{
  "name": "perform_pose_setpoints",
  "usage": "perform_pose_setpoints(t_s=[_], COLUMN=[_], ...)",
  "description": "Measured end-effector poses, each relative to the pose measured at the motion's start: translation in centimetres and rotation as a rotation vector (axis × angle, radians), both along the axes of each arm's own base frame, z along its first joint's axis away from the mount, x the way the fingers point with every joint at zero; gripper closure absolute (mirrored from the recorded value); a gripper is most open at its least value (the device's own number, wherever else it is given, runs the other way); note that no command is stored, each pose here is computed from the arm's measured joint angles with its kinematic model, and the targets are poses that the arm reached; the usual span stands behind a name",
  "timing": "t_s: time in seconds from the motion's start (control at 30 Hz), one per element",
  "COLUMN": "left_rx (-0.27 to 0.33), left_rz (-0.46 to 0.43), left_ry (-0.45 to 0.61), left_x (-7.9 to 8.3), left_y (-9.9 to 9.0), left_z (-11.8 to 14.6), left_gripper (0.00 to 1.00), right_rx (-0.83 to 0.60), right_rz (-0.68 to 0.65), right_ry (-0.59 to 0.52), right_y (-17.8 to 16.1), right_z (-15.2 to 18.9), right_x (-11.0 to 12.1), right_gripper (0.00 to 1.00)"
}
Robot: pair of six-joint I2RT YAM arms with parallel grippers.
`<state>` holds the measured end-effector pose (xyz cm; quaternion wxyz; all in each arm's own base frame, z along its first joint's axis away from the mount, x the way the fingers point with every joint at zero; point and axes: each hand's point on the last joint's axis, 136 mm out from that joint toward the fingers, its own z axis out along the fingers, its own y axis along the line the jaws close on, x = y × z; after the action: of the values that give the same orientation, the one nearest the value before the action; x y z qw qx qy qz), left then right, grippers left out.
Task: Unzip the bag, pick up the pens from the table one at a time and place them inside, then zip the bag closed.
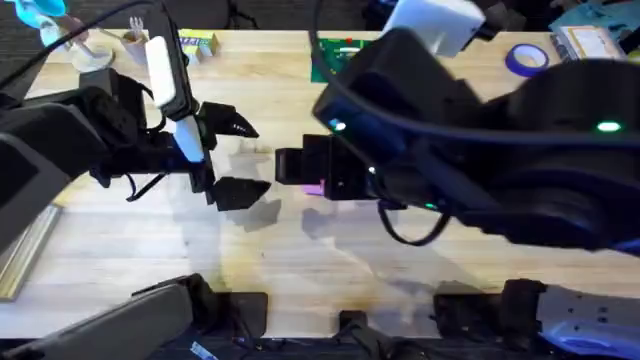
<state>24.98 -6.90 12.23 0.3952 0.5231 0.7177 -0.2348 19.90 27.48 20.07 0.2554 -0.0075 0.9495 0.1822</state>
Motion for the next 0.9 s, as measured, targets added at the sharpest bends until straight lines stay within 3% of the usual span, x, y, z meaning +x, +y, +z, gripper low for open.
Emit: perform_pose_setpoints(t_s=[0.27,0.57,0.9], left_rx=[0.008,0.011,0.010], left_rz=[-0.013,-0.017,-0.017], left_ry=[-0.016,-0.021,-0.017], left_x=[0.0,0.0,-0.1], left_y=[0.0,0.0,0.0], left_z=[0.0,0.0,0.0], left_gripper=[0.007,0.007,0.007], right_rx=[0.024,-0.022,-0.065], right_rz=[-0.033,-0.102,-0.137], right_ry=[0.005,0.064,0.028], right_y=[1.1,2.2,3.2], right_z=[-0.6,-4.2,-6.6], right_x=[0.7,1.4,3.1], right_gripper=[0.003,0.003,0.003])
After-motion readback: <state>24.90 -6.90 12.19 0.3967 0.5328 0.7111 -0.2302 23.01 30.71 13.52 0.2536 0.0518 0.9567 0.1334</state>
